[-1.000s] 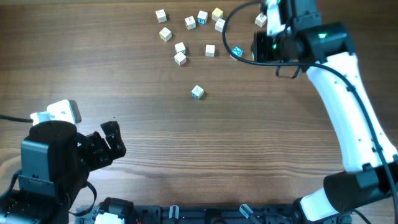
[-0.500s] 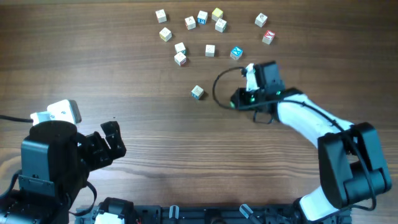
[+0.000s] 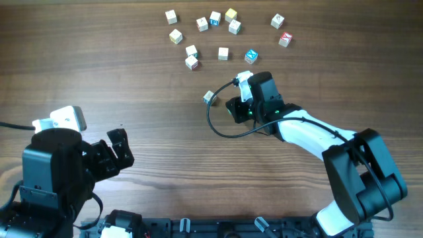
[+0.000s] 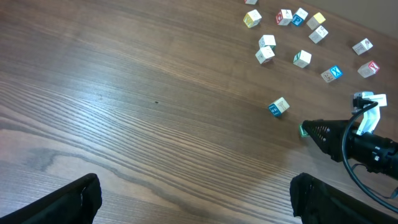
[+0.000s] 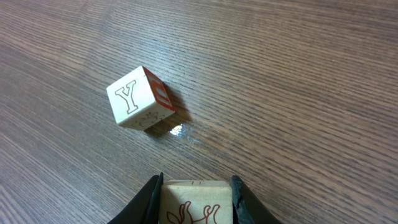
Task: Form a circle
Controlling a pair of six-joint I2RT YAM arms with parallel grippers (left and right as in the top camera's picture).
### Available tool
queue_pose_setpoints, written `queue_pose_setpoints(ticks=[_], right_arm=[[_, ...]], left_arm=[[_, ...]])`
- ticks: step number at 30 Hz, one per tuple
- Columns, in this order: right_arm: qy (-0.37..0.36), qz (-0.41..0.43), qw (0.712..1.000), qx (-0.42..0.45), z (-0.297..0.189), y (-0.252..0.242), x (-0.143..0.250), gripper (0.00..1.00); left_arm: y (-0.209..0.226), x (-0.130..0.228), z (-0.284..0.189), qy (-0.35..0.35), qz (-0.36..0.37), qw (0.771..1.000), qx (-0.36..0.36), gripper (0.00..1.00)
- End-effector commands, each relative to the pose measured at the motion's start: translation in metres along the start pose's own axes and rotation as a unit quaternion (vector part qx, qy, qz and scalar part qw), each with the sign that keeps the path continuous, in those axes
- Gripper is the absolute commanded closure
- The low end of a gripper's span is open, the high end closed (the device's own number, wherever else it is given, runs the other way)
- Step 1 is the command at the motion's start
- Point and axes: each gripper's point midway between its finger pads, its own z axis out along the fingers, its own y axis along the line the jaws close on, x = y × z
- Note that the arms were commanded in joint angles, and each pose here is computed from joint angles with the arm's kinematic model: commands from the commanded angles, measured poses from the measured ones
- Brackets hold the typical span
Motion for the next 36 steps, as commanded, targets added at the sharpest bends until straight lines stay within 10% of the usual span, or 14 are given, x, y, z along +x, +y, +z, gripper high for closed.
queue_pose_setpoints(ticks=[1,36], right_arm=[[0.006,-0.010,1.000,0.010,0.0055,-0.0044,0.0055,0.88],[-0.010,-0.026,0.999,0.027,0.0115,-0.0115,0.0000,0.88]], left_arm=[[0.0029,-0.0018,0.0002,-0.004,-0.006,1.000,-0.008,0.00],[0.0029,-0.0018,0.0002,-0.004,-0.006,1.000,-0.008,0.00]])
